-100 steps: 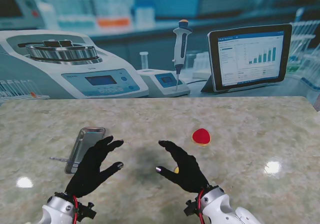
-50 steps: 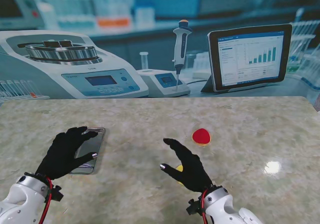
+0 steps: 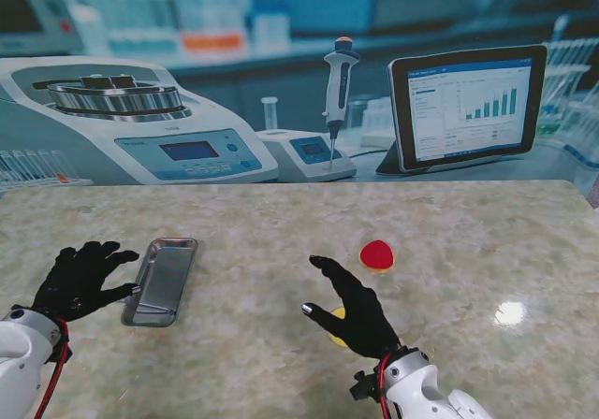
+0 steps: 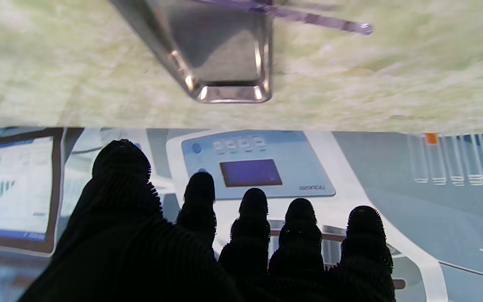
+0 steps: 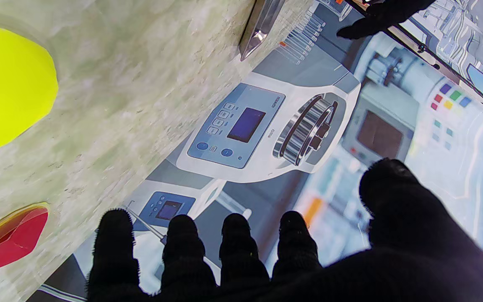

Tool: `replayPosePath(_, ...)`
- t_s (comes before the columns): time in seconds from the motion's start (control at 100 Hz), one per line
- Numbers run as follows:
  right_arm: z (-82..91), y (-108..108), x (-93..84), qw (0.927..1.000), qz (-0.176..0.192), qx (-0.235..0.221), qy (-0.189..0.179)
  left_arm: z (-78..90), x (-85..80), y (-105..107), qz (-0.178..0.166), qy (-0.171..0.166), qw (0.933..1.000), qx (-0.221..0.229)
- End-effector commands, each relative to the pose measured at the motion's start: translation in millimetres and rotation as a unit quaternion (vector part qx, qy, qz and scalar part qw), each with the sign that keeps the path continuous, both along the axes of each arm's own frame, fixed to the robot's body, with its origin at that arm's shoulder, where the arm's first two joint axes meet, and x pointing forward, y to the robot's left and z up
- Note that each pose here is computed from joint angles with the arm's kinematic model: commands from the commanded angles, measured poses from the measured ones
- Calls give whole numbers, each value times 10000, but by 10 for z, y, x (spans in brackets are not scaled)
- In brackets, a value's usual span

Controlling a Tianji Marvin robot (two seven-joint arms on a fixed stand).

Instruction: Line a culture dish with filter paper and press it flat with a glass rod

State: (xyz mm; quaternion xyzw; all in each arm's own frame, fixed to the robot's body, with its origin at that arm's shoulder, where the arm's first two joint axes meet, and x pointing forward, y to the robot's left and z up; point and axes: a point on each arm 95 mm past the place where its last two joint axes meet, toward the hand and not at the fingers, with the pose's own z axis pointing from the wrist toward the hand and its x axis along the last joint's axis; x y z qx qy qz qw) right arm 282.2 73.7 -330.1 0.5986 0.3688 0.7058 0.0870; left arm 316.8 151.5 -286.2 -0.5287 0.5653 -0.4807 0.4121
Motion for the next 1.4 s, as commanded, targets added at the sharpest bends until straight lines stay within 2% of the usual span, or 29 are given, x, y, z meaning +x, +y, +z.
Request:
replayPosePath(0.0, -2, 28, -29, 10000, 2, 70, 28, -32, 22, 85, 85, 121, 9998, 139)
replayPosePath(0.35, 5, 26, -39, 10000, -3, 88, 19, -202, 146, 276, 275, 573, 9947, 807)
replayPosePath(0.61, 8, 25, -43, 10000, -4, 89, 20, -302, 199, 370, 326, 830, 9876, 1293)
replayPosePath(0.91, 11, 35, -42, 9999, 9, 95, 36, -433, 214, 399, 298, 995, 9856, 1331)
replayPosePath(1.39, 12, 53, -45, 9999, 37, 110, 44, -596, 265, 405, 224, 985, 9859, 1331)
